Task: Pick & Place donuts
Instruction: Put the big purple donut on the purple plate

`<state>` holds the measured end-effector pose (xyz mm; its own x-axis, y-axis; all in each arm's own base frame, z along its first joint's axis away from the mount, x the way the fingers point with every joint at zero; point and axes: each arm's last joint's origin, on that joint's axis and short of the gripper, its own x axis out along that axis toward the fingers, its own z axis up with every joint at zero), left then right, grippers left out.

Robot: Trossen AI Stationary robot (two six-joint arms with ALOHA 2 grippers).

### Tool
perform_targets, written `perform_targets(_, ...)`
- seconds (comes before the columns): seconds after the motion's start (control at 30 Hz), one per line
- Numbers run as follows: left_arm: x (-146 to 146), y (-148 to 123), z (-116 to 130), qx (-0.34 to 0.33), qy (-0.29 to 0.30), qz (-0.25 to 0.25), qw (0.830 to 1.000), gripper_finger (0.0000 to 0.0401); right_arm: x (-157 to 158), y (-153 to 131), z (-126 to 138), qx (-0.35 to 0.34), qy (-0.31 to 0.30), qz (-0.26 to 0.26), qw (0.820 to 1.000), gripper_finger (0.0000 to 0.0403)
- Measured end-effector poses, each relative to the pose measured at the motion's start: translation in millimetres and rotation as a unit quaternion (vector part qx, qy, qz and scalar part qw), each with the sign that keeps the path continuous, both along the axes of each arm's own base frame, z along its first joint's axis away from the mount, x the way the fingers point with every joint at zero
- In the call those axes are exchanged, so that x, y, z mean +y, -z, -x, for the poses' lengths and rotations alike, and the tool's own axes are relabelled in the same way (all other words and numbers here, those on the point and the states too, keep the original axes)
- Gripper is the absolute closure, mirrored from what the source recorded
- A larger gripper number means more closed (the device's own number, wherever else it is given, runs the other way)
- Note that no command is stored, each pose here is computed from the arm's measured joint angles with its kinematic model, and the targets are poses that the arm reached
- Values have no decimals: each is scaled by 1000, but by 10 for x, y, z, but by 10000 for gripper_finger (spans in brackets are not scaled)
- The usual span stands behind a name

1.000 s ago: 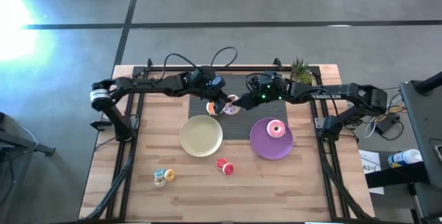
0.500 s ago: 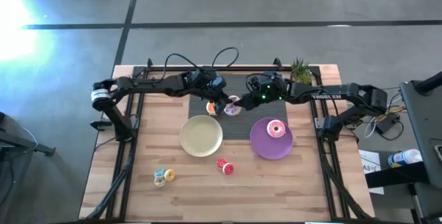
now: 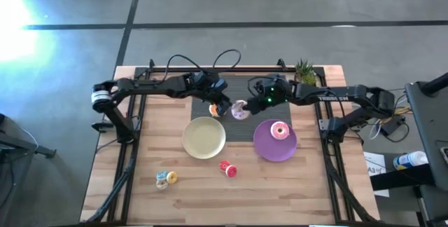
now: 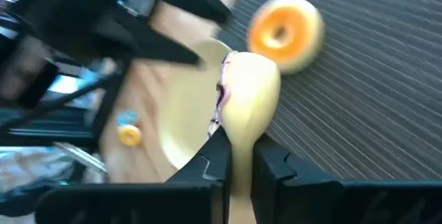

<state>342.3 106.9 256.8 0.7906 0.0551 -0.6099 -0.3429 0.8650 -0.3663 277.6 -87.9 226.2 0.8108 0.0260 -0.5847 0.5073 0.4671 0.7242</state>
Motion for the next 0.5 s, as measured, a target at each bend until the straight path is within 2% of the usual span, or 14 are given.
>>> perform_targets(0.17, -37, -82, 104, 17, -2, 0, 1000, 275, 91, -34, 267, 91, 6, -6, 996, 380)
perform_targets(0.33, -68, -109, 196, 45, 11, -7, 999, 275, 337, -134, 633, 182, -35, -32, 982, 380)
perform_targets(0.5, -79, -72, 229, 67, 17, -6, 998, 275, 603, -204, 952, 220, -25, -79, 972, 380)
